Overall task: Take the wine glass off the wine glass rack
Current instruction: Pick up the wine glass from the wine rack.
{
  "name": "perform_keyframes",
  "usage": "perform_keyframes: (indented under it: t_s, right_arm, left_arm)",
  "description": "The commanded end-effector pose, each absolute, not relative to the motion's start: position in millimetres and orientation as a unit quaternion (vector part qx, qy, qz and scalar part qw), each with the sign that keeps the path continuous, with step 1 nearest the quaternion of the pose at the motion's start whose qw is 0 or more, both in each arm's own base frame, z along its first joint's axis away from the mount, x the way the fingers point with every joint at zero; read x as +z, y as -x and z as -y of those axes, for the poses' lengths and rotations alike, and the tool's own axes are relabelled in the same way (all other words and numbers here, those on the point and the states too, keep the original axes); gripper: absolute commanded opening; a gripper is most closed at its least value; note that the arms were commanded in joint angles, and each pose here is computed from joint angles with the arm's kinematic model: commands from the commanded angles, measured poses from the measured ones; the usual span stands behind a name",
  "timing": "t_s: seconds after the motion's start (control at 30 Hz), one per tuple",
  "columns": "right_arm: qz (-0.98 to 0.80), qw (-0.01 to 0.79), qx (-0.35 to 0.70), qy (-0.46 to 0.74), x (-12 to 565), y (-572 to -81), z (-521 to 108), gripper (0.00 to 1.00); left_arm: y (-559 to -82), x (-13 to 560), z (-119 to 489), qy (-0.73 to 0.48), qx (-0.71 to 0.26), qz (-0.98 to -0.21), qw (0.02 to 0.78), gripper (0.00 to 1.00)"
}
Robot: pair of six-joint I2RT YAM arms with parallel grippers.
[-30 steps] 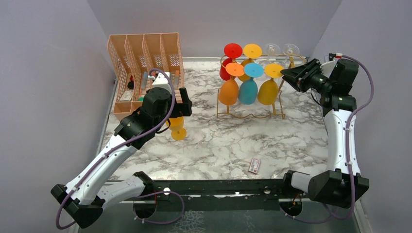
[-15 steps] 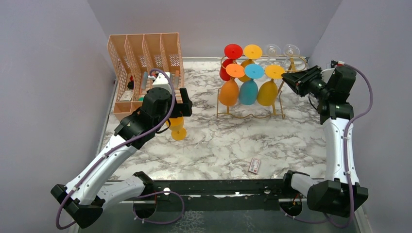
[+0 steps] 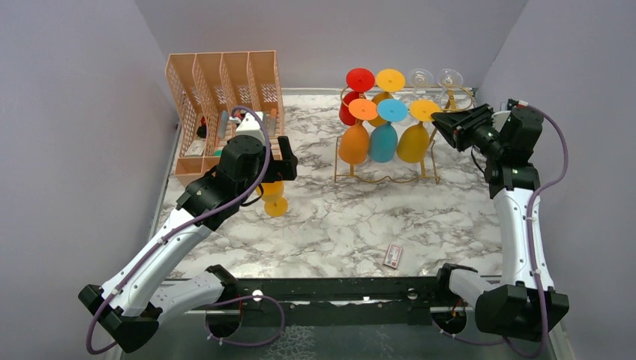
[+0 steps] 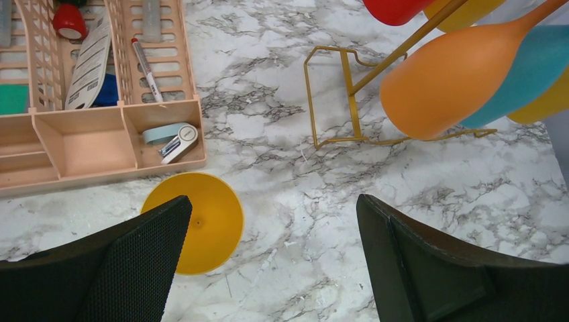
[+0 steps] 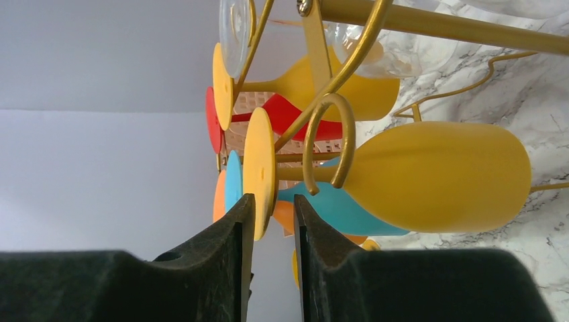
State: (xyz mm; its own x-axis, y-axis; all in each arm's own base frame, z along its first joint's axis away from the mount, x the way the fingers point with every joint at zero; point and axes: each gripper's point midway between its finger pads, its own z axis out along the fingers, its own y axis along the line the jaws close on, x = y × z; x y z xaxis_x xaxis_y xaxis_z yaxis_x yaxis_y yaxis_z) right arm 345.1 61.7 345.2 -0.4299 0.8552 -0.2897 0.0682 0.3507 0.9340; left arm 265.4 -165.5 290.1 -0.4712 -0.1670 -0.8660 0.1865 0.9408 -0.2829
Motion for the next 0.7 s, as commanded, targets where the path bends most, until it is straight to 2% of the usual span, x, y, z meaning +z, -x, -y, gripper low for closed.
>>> perform_keyframes:
  t_s: [0.0, 0.27, 0.67]
  right_arm:
    - [-0.682, 0.449, 0.470, -0.336, 357.3, -348.0, -61.7, 0.30]
    - [-0.667, 0.466, 0.458, -0.357, 357.4, -347.0, -54.0, 0.25]
    - [-0.661, 0.471, 0.449, -0.373, 352.9, -351.2, -48.2, 0.25]
  left_arm:
    - [-264.9, 291.2, 169.7, -0.005, -0.188, -0.838, 0.513, 0.99]
    - [-264.0, 289.9, 170.6, -0.008, -0.189, -0.839, 0.511, 0.99]
    - [-264.0, 288.7, 171.3, -0.008, -0.190, -0.840, 0.509, 0.99]
